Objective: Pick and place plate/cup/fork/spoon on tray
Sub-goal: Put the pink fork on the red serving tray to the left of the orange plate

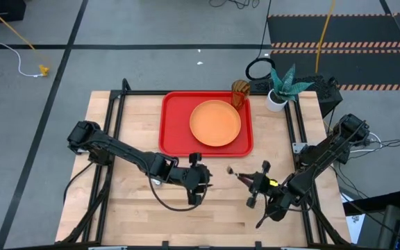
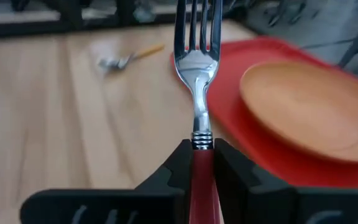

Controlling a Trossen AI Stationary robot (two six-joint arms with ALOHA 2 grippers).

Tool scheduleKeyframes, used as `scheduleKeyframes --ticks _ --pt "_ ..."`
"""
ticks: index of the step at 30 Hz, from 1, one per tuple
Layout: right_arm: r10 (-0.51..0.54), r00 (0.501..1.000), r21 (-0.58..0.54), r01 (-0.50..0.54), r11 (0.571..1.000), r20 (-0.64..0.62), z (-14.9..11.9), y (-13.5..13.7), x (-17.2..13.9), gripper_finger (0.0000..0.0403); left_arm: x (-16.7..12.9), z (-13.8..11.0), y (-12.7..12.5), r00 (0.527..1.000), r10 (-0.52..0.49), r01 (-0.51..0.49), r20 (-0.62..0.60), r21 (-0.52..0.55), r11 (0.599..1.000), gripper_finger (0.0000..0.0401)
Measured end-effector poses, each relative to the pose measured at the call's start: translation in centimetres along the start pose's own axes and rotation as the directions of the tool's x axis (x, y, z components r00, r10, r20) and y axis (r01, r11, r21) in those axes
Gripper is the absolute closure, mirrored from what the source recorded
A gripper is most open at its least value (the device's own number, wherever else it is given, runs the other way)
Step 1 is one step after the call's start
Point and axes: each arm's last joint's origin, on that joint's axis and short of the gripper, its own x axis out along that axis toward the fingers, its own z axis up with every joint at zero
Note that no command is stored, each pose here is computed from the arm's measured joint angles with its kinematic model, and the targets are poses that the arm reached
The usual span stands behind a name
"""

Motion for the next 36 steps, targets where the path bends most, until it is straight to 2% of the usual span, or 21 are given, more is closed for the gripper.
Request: scheduleKeyframes --ticks 5,9,14,17,21,25,29,36 --pt "-0.065 0.994 0.034 0.062 0.997 0.085 0.7 -0.1 0.4 0.0367 0.0 0.1 0.2 0.996 0.085 -0.084 0.019 -0.002 0.996 0.018" --pt "-0.067 0.991 0.0 0.068 0.998 0.112 1.3 0.2 0.8 0.0367 0.0 0.2 0.4 0.995 0.099 -0.098 0.029 -0.025 0.995 0.0138" --pt "-0.098 0.982 -0.017 0.102 0.995 0.159 2.3 0.2 1.5 0.0366 1.7 0.1 0.2 0.993 0.099 -0.097 0.064 -0.035 0.995 0.0099" --pt "-0.132 0.975 -0.046 0.143 0.989 0.179 2.8 0.0 2.0 0.0365 2.9 0.1 0.3 0.991 0.099 -0.097 0.092 -0.018 0.995 0.0084" --pt "-0.137 0.972 -0.023 0.144 0.989 0.192 2.5 -0.3 2.3 0.0365 3.6 0.0 0.8 0.988 0.123 -0.122 0.095 -0.021 0.992 0.0076" --pt "-0.162 0.957 0.042 0.157 0.987 0.241 1.8 -0.8 2.4 0.0365 3.8 0.4 1.8 0.979 0.166 -0.154 0.117 -0.103 0.983 0.0075" --pt "-0.137 0.947 0.083 0.118 0.99 0.291 1.7 -1.5 2.7 0.0365 4.3 0.7 2.4 0.973 0.179 -0.154 0.148 -0.166 0.974 0.0075" --pt "0.035 0.908 0.145 -0.105 0.984 0.419 2.1 -3.2 2.9 0.0365 5.4 0.6 2.1 0.97 0.151 -0.127 0.189 -0.131 0.983 0.0075"
